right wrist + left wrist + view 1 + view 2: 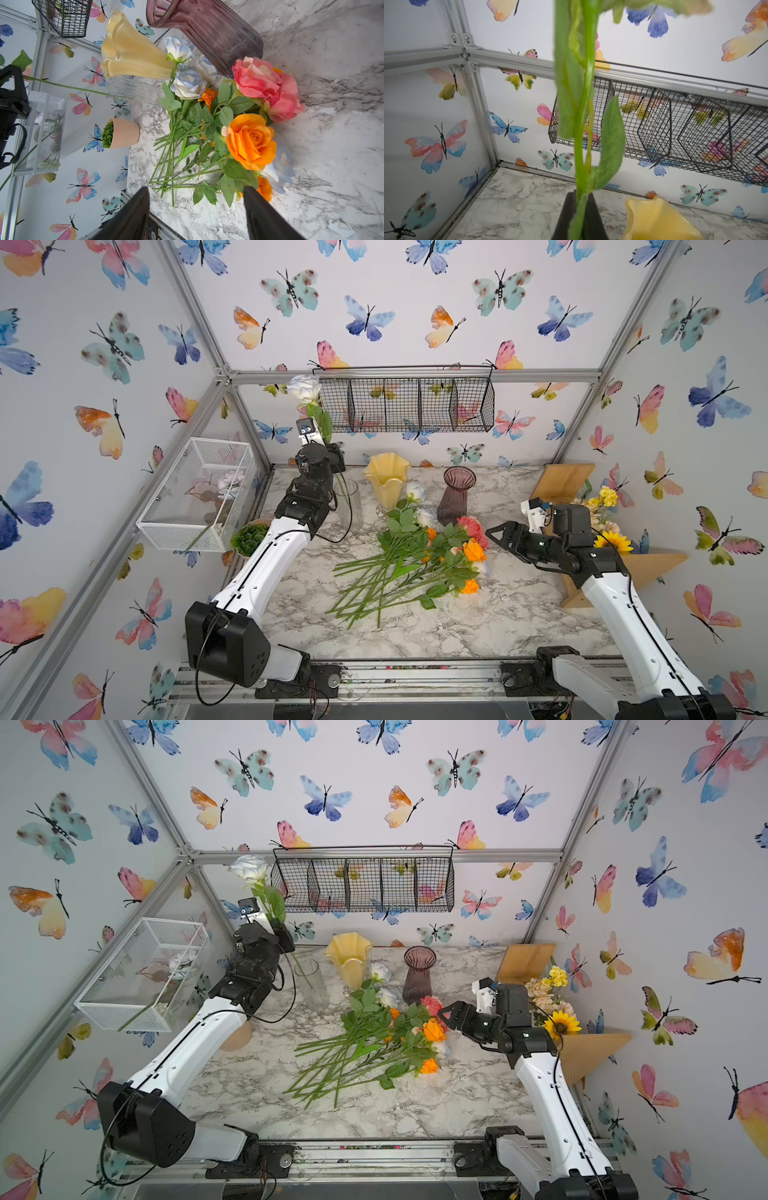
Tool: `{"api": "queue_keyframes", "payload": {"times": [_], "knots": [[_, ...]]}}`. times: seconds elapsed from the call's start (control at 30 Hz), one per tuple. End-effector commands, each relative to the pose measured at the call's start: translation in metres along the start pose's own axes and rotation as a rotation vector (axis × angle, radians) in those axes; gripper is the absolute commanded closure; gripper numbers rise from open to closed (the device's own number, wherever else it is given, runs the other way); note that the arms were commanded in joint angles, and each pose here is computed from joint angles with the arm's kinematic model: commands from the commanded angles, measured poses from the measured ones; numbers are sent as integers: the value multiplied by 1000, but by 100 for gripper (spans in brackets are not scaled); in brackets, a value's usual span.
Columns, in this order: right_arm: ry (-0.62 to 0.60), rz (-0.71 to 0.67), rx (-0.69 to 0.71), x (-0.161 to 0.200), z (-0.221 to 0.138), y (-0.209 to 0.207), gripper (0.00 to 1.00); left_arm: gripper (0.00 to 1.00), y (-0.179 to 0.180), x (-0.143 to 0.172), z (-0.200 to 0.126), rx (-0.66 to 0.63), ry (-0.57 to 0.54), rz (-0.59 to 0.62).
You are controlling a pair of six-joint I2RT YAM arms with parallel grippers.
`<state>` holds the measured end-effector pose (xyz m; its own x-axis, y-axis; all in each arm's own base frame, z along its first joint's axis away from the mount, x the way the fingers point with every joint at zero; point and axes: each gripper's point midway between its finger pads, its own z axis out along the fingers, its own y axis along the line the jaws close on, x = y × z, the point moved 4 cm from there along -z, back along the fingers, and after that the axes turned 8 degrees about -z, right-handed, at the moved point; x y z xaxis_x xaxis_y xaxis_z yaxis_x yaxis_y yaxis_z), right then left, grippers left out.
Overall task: Arrange the flowers in different vases according to their colors
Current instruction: Insert the flower into the vase.
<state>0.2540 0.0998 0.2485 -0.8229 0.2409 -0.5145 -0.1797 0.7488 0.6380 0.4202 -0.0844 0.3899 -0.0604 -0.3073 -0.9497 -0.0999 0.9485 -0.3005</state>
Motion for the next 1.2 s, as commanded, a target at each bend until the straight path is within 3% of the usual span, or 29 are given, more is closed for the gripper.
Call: {"api": "queue_keyframes", "payload": {"times": [0.0,0.23,0.33,0.7,0.9,1.03,1.17], "knots": [[-14,-23,1,-2,0,1,27,94,-4,9,4,26,46,-5],[-21,-23,-2,-2,-2,3,27,45,-11,18,3,79,111,9],[-27,-28,-4,-5,-5,6,26,34,-13,13,-2,96,110,-5],[-43,-33,-23,-5,-11,12,27,23,-16,-19,-42,163,77,-83],[-34,-25,-41,-4,-11,14,27,18,-22,-22,-73,221,114,-118],[-25,-22,-46,-1,-9,13,27,17,-42,3,-96,269,191,-81],[-5,-10,-45,4,-6,9,27,17,-69,59,-125,314,330,16]]}}
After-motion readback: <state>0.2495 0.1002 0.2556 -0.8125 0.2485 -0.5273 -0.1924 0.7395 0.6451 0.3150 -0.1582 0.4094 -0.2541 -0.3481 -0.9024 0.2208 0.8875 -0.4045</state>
